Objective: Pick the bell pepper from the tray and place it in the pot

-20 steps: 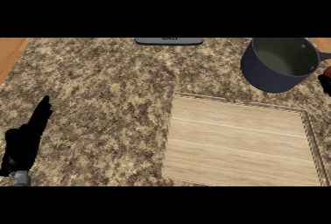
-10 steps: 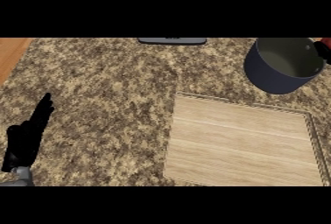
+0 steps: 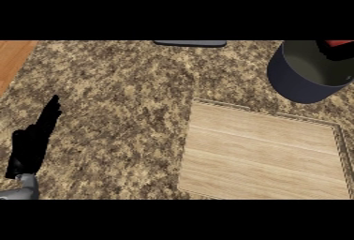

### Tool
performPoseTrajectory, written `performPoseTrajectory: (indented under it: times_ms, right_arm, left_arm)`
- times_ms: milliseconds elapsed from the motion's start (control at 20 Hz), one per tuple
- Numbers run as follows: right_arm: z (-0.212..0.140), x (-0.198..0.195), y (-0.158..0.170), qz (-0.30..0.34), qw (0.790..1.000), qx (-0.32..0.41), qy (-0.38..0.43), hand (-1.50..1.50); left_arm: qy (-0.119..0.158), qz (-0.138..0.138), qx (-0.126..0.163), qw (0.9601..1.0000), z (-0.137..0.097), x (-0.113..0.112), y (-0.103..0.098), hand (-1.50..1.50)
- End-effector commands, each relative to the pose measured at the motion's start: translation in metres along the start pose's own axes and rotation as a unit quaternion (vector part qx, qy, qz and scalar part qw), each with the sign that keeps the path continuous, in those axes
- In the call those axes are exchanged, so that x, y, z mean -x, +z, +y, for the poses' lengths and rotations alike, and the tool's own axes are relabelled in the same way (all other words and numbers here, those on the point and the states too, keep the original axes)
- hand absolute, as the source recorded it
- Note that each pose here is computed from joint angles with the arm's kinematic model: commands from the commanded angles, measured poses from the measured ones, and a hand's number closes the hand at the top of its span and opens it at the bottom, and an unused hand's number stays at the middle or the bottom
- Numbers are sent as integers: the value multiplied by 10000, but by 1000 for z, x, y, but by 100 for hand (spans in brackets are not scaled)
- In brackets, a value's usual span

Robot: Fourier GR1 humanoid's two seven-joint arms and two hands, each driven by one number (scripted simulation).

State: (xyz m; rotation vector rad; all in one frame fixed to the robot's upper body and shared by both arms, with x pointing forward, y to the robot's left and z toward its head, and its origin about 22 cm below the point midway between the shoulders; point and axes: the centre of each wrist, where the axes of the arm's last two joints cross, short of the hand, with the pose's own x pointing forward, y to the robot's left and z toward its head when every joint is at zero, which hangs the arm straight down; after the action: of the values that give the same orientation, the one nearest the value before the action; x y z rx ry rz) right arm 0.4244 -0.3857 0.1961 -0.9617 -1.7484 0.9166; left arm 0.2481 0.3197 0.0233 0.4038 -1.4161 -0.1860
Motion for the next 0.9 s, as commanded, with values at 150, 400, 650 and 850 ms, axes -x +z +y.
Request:
performPoseTrajectory:
  times_ms: [150,400,650,850]
  right_arm:
    - [29,5,-8,290,9990,-257,-204,150]
    - [43,10,-4,383,9929,-583,-967,-150]
    - [44,12,-4,254,9909,-501,-1222,-150]
    - [32,9,-10,-117,9771,202,-2114,-150]
  left_arm:
    - [-11,-61,51,10000,-9,-5,3,0]
    - [-48,-120,33,9999,-2,-16,-8,0]
    - [62,-84,82,9999,-12,-6,-11,0]
    - [42,-79,71,9999,-17,-6,-4,0]
